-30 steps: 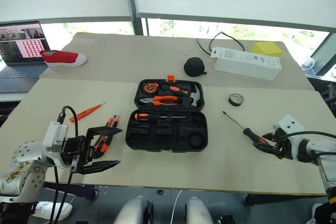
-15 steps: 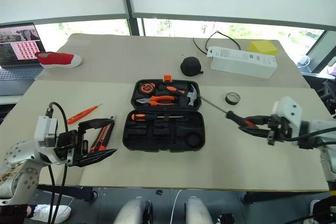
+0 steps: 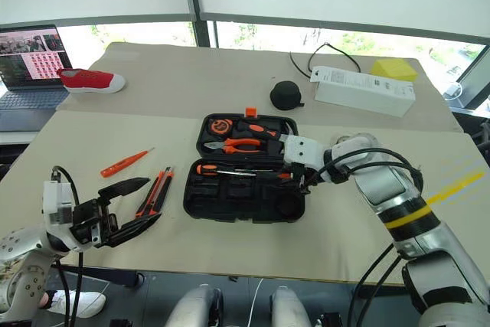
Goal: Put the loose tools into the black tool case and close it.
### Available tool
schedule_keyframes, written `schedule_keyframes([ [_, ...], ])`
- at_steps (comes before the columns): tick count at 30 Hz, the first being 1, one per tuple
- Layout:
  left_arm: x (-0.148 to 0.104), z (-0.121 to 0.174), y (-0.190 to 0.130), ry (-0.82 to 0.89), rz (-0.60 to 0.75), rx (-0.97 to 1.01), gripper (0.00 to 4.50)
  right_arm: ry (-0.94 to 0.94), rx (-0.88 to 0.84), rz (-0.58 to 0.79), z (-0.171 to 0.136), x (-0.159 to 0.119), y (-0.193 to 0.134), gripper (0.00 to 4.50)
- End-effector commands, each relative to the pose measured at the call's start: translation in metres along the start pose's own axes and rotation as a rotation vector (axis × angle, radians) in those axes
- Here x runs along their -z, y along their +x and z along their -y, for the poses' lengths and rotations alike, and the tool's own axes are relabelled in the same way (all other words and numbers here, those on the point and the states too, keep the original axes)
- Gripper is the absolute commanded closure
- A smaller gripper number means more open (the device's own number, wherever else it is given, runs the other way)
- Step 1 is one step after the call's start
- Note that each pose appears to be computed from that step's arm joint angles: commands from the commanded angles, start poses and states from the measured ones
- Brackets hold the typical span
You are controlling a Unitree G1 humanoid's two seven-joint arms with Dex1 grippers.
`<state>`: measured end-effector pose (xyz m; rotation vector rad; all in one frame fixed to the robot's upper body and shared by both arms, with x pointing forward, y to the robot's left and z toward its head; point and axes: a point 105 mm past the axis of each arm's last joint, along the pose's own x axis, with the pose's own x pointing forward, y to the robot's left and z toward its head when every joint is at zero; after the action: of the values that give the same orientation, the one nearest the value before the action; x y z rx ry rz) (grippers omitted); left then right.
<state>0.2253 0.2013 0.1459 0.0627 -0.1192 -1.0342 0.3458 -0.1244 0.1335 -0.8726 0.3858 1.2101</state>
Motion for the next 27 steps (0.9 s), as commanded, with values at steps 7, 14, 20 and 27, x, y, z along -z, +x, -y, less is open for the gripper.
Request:
schedule_keyframes([
  [7, -0.007, 0.003, 0.001, 0.055, 0.008, 0.001, 0.0, -0.118, -0.054, -0.002, 0.003, -0.014, 0.007, 3.48],
  [14, -0.006, 0.002, 0.001, 0.06, 0.004, -0.001, 0.0, -0.089, -0.068, -0.022, 0.0, -0.012, 0.013, 3.48],
  [20, -0.007, 0.002, 0.002, 0.068, 0.004, -0.002, 0.0, -0.095, -0.069, 0.021, 0.003, -0.016, 0.005, 1.89],
  [27, -0.007, 0.002, 0.001, 0.07, 0.001, -0.014, 0.0, -0.097, -0.11, 0.164, 0.006, -0.037, -0.027, 1.63],
])
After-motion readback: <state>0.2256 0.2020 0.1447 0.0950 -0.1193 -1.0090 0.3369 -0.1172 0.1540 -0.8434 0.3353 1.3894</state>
